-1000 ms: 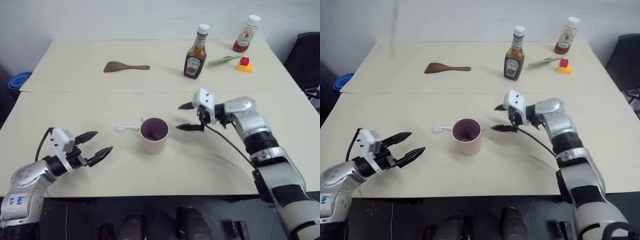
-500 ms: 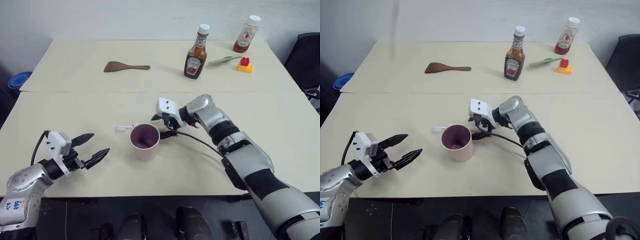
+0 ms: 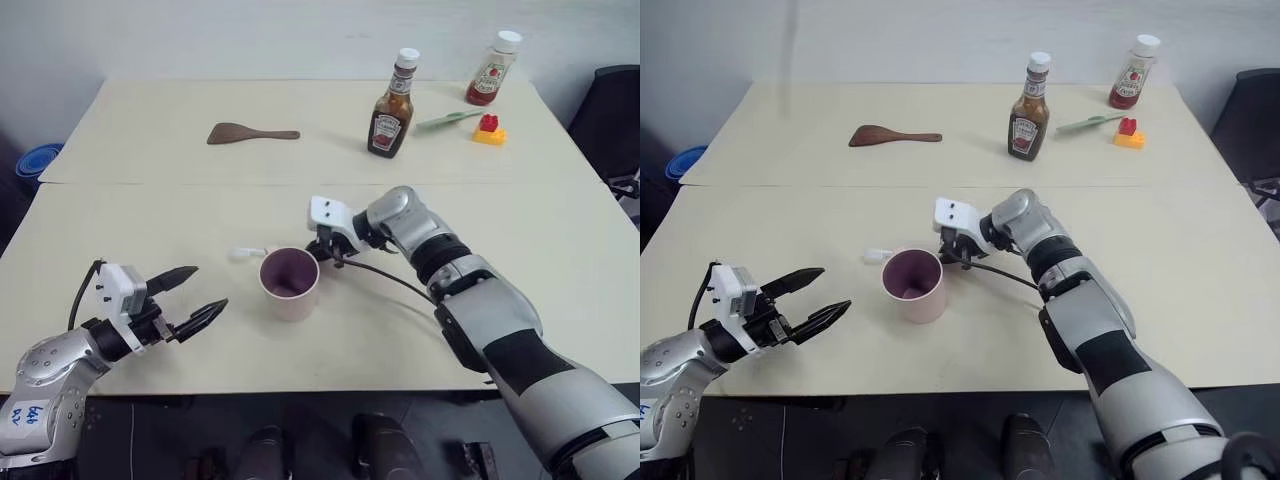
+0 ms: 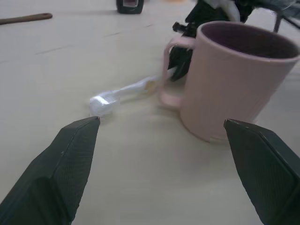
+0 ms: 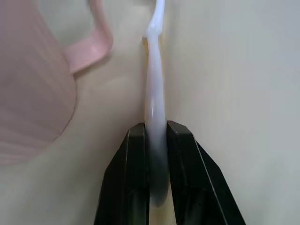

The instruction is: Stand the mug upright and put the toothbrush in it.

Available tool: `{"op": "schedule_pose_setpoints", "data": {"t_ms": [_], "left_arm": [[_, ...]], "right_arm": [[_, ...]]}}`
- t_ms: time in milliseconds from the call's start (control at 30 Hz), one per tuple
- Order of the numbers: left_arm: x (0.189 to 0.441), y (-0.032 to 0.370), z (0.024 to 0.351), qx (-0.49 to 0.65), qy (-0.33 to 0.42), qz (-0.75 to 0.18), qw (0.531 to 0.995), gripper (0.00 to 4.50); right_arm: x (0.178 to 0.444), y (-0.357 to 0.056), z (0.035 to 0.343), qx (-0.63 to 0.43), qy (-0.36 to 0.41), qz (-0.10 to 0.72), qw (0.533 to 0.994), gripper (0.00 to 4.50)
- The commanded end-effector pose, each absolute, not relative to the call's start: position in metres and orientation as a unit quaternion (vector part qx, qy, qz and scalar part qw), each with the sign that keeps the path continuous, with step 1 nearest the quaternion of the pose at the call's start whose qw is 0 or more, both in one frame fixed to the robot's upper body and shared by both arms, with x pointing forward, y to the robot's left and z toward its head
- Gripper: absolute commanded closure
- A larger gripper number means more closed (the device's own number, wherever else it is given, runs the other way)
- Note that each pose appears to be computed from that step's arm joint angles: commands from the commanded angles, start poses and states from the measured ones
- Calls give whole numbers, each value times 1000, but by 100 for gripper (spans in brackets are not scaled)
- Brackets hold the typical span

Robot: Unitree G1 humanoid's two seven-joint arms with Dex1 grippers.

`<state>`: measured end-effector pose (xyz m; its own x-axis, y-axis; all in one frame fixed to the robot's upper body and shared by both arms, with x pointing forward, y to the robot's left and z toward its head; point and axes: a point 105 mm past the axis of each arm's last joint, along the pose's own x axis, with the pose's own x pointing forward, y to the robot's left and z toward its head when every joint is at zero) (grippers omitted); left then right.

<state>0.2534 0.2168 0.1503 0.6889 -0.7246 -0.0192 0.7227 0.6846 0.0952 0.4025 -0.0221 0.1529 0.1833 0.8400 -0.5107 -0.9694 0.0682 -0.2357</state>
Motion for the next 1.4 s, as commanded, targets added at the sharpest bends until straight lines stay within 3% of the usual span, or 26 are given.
{"op": "schedule_pose_setpoints", "data": {"t_ms": [33, 233, 300, 400, 533, 667, 767, 900, 1067, 1100, 1167, 1400], "left_arm": [[248, 203, 171, 47, -48, -425, 903, 0], [245, 194, 185, 41, -68, -455, 887, 0], [243, 196, 190, 40, -68, -466, 881, 0], [240, 200, 195, 37, -59, -479, 875, 0], [238, 205, 193, 48, -39, -487, 871, 0], [237, 207, 193, 44, -38, -481, 875, 0], [237, 207, 193, 37, -41, -478, 877, 0], [237, 205, 190, 37, -40, -478, 876, 0], [240, 203, 190, 45, -42, -480, 875, 0], [241, 203, 191, 45, -43, -479, 876, 0], [241, 203, 191, 47, -44, -477, 876, 0], [241, 211, 187, 69, -39, -461, 884, 0]], "right_arm": [[411, -41, 194, -212, 14, 608, 765, 428], [404, -68, 246, -48, -129, 601, 788, 428], [379, -70, 271, 30, -195, 643, 740, 428], [348, -54, 281, 91, -221, 678, 695, 428], [299, -22, 272, 129, -217, 721, 645, 428], [273, 3, 242, 118, -204, 732, 639, 428], [271, 12, 226, 102, -197, 728, 649, 428], [290, 19, 206, 65, -202, 687, 695, 428], [302, 15, 204, 73, -216, 670, 706, 428], [302, 13, 203, 73, -212, 675, 703, 357], [302, 7, 201, 60, -218, 676, 701, 306], [308, -37, 223, -15, -254, 645, 720, 65]]}}
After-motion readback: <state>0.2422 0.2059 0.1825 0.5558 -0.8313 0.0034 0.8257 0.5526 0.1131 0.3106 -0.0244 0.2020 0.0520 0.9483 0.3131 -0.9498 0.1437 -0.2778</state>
